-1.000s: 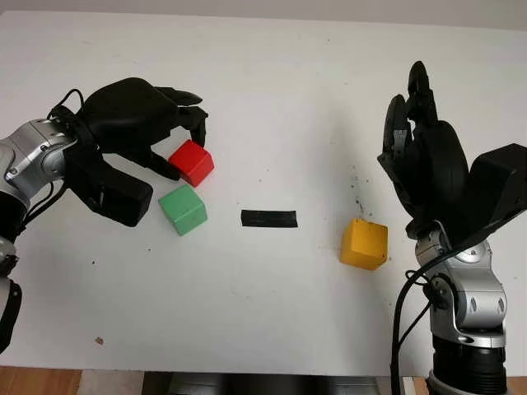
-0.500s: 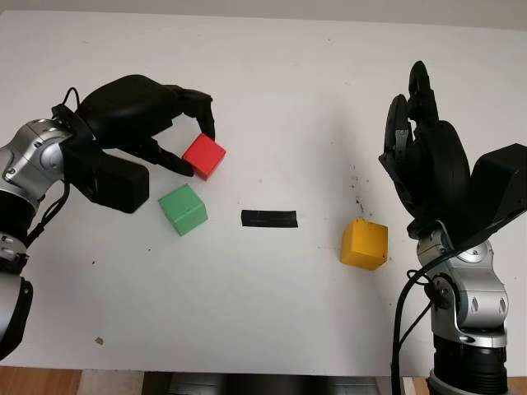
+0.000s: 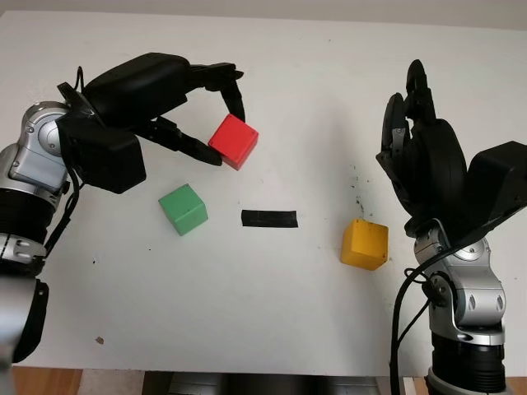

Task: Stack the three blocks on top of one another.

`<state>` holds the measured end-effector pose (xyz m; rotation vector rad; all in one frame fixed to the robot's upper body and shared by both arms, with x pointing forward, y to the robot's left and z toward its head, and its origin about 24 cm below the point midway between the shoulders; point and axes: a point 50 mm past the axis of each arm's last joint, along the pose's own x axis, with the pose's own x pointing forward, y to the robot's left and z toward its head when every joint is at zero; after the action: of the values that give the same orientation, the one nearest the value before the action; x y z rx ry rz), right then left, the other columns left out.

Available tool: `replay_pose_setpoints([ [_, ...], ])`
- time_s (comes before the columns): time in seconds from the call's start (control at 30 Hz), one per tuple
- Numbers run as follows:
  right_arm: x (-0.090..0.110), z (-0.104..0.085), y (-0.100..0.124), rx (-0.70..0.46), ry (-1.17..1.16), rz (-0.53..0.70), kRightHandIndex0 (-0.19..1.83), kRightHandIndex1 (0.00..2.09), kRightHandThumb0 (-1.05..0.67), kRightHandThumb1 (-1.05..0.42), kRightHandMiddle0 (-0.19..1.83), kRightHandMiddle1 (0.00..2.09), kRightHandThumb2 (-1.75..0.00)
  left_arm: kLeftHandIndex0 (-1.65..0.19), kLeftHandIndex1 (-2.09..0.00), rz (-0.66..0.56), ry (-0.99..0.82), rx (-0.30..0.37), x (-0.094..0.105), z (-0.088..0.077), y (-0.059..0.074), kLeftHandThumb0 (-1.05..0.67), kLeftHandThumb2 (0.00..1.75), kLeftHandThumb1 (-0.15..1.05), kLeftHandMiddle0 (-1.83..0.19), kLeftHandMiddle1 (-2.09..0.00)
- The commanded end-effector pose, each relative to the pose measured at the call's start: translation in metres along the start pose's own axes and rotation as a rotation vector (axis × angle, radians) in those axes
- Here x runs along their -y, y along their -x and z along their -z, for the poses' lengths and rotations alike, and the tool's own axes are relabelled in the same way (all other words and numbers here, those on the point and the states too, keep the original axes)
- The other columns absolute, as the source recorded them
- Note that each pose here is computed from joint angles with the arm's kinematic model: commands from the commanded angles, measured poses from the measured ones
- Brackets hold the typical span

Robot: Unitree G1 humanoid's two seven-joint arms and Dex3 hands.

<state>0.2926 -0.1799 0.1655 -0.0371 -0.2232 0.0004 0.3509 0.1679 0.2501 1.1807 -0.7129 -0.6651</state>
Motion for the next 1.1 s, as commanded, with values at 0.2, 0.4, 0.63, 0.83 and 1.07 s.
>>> replay_pose_setpoints([
  [0.2, -0.001, 0.0, 0.001, 0.004, -0.012, 0.012, -0.19, 0.0, -0.7, -1.05, -0.19, 0.0, -0.68, -0.27, -1.65, 0.056, 0.105, 0.049, 0.027, -0.017, -0.009, -0.47, 0.06, 1.03, -0.26, -0.04],
  [0.4, -0.001, 0.0, 0.001, 0.006, -0.008, 0.01, -0.19, 0.0, -0.7, -1.05, -0.19, 0.0, -0.7, -0.29, -1.83, 0.08, 0.112, 0.055, 0.057, -0.03, -0.011, -0.47, 0.05, 1.03, -0.26, -0.05],
  [0.63, 0.0, 0.001, 0.002, 0.01, -0.011, 0.021, -0.19, 0.0, -0.71, -1.05, -0.19, 0.0, -0.68, -0.32, -1.9, 0.116, 0.059, 0.032, 0.07, -0.033, -0.011, -0.48, 0.05, 1.04, -0.23, -0.03],
  [0.83, 0.001, 0.0, 0.003, 0.006, -0.018, 0.034, -0.19, 0.0, -0.7, -1.05, -0.19, 0.0, -0.67, -0.32, -1.91, 0.129, 0.062, 0.023, 0.073, -0.032, -0.015, -0.47, 0.05, 1.04, -0.23, -0.03],
  [1.07, 0.001, 0.0, 0.005, 0.013, -0.015, 0.033, -0.19, 0.0, -0.71, -1.05, -0.19, 0.0, -0.67, -0.27, -1.91, 0.108, 0.049, 0.009, 0.075, -0.028, -0.019, -0.45, 0.05, 1.02, -0.25, -0.03],
])
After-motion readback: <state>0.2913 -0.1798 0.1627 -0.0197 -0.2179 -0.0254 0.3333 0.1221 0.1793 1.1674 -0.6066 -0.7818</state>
